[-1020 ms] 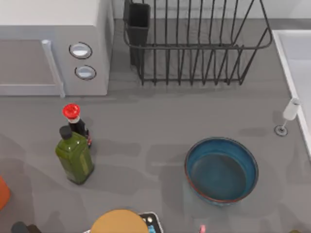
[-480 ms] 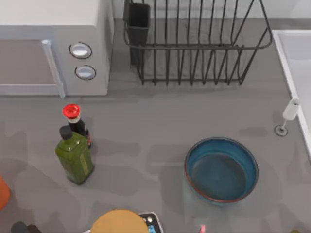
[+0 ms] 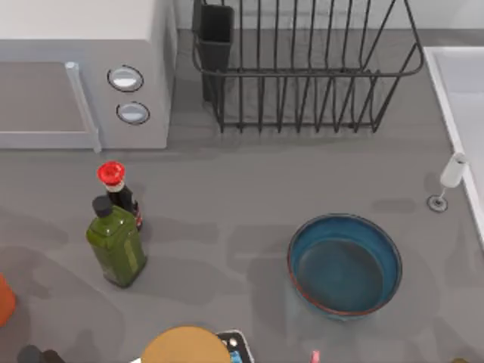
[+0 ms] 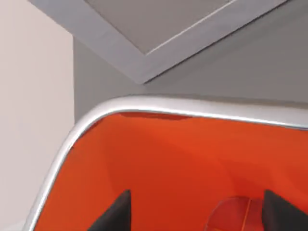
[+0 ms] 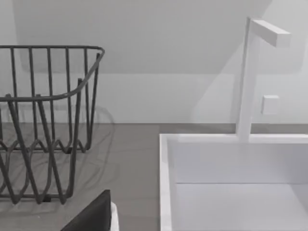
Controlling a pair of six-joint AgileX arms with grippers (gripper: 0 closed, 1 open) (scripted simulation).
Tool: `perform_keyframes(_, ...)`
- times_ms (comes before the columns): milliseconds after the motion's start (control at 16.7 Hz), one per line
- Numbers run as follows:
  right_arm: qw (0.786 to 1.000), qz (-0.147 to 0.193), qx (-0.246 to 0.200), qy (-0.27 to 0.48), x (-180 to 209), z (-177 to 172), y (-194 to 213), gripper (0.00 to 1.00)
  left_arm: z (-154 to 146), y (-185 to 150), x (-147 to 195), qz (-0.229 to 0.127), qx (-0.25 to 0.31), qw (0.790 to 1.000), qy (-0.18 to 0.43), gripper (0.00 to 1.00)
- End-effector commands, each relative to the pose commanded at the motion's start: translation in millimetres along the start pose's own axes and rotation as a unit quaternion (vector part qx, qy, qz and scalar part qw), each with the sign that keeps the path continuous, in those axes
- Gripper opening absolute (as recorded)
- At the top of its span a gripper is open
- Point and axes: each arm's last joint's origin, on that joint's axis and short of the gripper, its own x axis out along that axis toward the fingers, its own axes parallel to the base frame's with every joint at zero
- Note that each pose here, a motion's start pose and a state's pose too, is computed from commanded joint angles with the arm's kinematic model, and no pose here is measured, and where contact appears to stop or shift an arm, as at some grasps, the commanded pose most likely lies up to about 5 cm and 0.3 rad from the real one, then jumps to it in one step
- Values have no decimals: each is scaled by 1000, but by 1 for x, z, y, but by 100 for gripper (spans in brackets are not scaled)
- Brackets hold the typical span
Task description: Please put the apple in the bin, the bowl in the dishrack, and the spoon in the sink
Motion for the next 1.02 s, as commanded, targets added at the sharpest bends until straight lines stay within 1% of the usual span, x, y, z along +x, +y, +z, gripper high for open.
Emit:
perform_keyframes(60, 1000, 0, 0, 0, 0, 0, 0, 100, -5, -7, -1, 13, -48, 998, -35, 100)
perform_keyframes(180, 1000, 0, 0, 0, 0, 0, 0, 100, -12, -19, -3, 29, -132, 985, -110, 100)
perform_keyframes(300, 1000, 0, 0, 0, 0, 0, 0, 100, -16, -27, -4, 34, -197, 962, -186, 100)
perform_keyframes(420, 1000, 0, 0, 0, 0, 0, 0, 100, -18, -32, -5, 32, -243, 937, -251, 100)
perform_keyframes(540, 1000, 0, 0, 0, 0, 0, 0, 100, -19, -35, -6, 28, -269, 917, -293, 100)
perform_keyframes(600, 1000, 0, 0, 0, 0, 0, 0, 100, -19, -35, -7, 26, -276, 911, -305, 100)
perform_keyframes(1020, 1000, 2, 2, 5, 0, 2, 0, 100, -19, -35, -7, 25, -278, 909, -309, 100)
